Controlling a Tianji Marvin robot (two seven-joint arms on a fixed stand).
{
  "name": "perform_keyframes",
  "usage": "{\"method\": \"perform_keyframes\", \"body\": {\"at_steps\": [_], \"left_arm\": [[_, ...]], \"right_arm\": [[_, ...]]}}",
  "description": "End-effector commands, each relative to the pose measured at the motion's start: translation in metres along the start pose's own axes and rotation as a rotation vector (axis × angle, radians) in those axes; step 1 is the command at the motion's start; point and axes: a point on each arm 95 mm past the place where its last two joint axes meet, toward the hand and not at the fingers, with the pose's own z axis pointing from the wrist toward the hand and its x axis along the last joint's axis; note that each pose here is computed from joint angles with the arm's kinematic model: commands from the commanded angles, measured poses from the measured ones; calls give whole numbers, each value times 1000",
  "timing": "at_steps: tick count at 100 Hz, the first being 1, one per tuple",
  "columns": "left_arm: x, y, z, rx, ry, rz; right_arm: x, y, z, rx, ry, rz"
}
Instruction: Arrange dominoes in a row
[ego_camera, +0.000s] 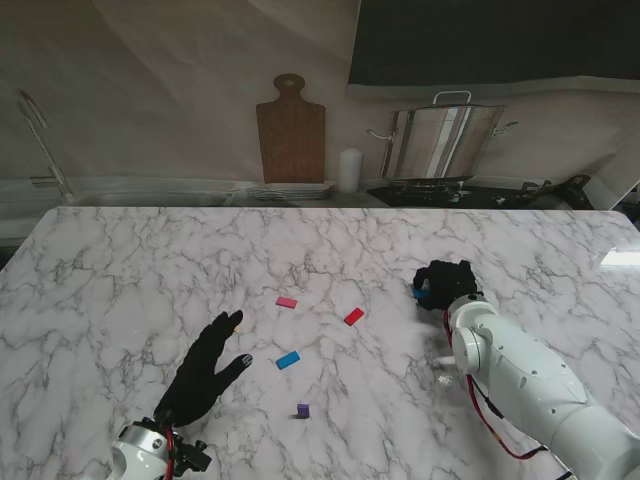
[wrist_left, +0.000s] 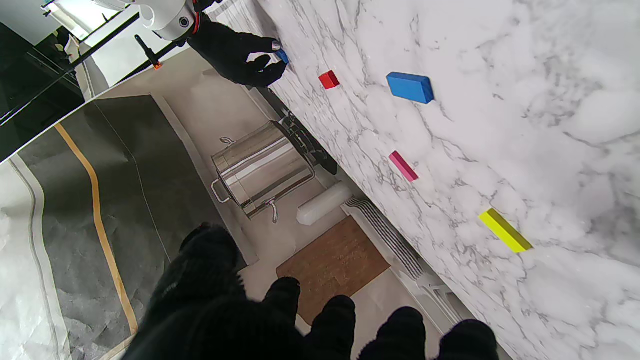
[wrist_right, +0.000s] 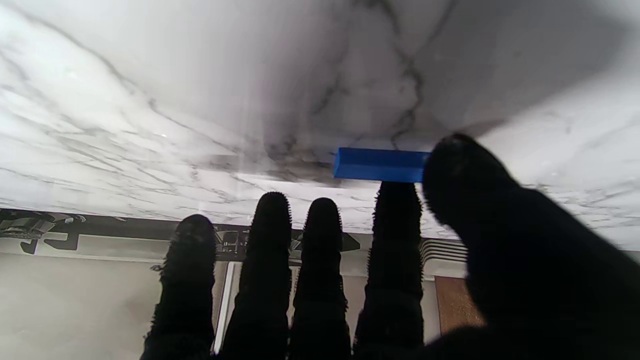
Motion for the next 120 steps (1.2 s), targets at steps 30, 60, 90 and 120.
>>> {"method": "perform_keyframes", "body": {"at_steps": [30, 60, 90, 120], "left_arm": [[0, 3, 0, -16, -4, -3], [-1, 3, 0, -15, -6, -2], [-1, 2, 0, -15, -6, -2], [-1, 2, 0, -15, -8, -2]], "right_arm": [[-2, -10, -2, 15, 8, -28], [-3, -10, -2, 17, 9, -32], [-3, -11, -3, 22, 15, -33], [-4, -12, -4, 20, 27, -40]]}}
